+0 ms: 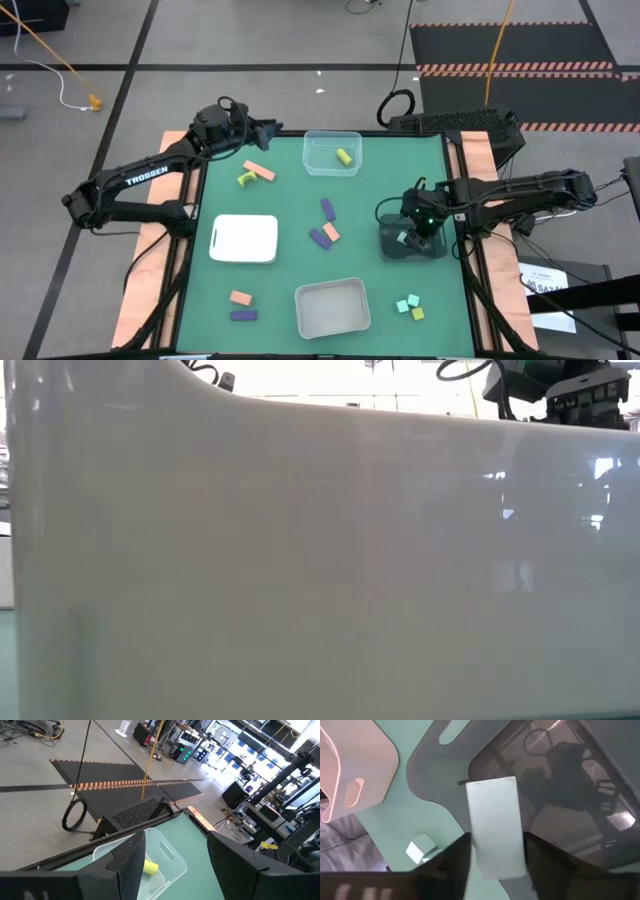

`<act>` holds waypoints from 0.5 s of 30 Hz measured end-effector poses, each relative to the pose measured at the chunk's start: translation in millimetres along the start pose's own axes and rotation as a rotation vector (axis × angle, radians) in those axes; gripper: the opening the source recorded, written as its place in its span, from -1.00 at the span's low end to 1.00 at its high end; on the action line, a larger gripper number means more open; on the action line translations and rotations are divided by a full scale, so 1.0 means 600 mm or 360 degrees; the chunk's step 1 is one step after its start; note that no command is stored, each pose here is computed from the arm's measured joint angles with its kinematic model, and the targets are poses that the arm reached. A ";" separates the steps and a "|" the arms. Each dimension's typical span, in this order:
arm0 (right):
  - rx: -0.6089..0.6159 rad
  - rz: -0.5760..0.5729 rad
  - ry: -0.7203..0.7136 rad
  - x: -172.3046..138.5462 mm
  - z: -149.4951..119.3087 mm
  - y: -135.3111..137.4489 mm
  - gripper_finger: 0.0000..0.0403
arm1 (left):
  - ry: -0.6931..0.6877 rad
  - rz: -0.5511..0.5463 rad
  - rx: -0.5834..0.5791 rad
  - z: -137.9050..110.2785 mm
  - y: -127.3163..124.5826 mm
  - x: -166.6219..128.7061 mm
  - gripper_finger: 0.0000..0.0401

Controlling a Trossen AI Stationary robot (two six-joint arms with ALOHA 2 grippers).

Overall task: Sort & place blocks by color
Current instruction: Put the top light blue block into the black bin, then put the top green block into the transparent bin

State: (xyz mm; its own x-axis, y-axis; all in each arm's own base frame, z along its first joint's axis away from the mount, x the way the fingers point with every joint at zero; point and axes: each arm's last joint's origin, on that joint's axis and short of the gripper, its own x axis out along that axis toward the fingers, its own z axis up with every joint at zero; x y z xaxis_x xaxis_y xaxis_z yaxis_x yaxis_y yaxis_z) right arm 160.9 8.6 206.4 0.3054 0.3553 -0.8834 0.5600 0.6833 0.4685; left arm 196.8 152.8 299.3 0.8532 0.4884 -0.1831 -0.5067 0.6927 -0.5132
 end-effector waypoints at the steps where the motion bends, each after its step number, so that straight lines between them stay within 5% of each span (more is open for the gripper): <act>1: -0.0001 0.0000 0.0000 0.000 0.000 0.000 -0.05 | 0.0008 0.0005 0.0014 -0.001 0.000 0.000 0.07; 7: -0.0033 0.0027 0.0017 -0.001 -0.001 0.001 0.29 | 0.0160 0.0064 0.0122 -0.017 0.006 -0.001 0.07; 15: -0.0127 0.0112 0.0070 -0.001 -0.002 0.004 0.25 | 0.0455 0.0024 0.0364 -0.052 -0.005 -0.003 0.07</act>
State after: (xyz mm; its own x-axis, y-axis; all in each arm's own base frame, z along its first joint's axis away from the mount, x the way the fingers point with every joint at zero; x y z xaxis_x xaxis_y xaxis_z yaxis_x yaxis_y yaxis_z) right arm 161.1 10.7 208.1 0.3067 0.4305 -0.8489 0.4747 0.7039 0.5284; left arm 200.8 133.0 274.9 0.8291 0.3540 -0.4327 -0.5066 0.8030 -0.3138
